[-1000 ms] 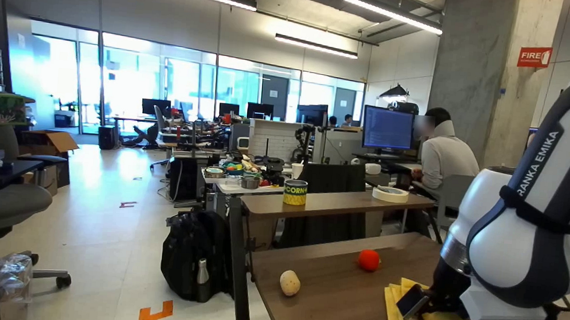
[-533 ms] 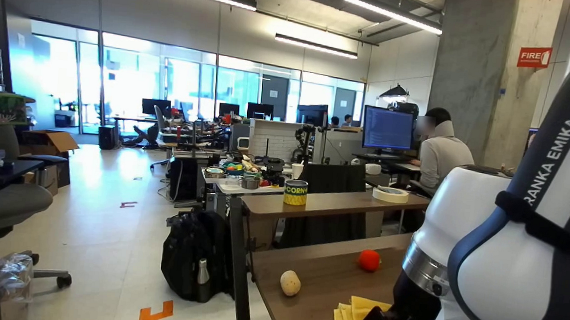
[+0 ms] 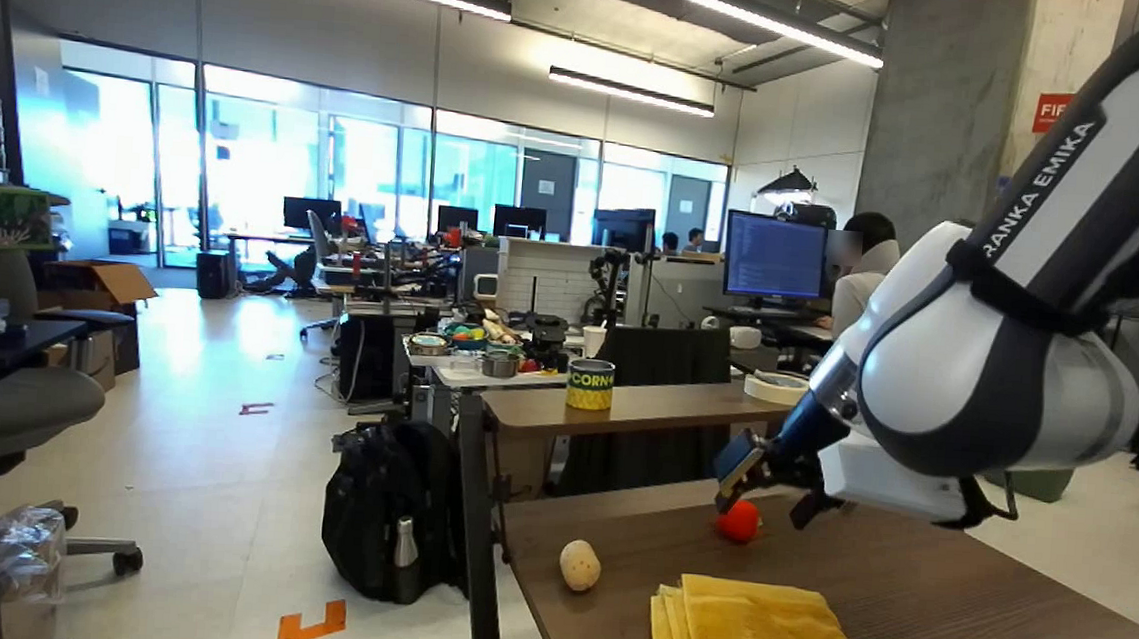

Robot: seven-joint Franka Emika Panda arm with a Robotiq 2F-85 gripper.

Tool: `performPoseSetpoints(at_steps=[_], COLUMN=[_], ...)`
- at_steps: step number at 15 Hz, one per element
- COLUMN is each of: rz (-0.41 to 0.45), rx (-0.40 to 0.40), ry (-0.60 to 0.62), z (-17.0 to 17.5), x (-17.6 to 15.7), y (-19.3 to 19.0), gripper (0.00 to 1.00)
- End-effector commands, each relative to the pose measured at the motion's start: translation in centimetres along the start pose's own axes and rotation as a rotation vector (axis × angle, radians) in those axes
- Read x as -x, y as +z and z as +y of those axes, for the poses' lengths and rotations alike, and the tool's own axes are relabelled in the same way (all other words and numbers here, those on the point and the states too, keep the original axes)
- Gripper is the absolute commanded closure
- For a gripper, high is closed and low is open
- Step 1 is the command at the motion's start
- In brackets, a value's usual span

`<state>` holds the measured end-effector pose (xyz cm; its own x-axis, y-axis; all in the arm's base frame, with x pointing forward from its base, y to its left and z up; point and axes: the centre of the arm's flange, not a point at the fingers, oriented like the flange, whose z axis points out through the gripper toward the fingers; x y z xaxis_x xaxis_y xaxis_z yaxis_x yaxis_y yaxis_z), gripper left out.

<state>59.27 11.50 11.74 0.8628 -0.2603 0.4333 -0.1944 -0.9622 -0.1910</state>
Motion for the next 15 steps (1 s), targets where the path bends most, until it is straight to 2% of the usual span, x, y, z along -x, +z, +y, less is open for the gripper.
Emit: performPoseSetpoints(at_steps=[1, 3, 6, 11, 15], rz=[0.084, 0.095, 0.050, -0.056, -0.142], rx=[0.030, 0.050, 0.082, 0.095, 0.097], ry=[0.179, 0.236, 0.280, 0.318, 0.321], z=[2.5, 3.8, 4.2, 2.9, 2.0], x=[-7.7, -10.7, -13.0, -13.4, -13.0], y=[1.4, 2.5, 5.1, 9.8, 11.6], gripper=[0.00, 0.00, 0.00, 0.00, 0.00])
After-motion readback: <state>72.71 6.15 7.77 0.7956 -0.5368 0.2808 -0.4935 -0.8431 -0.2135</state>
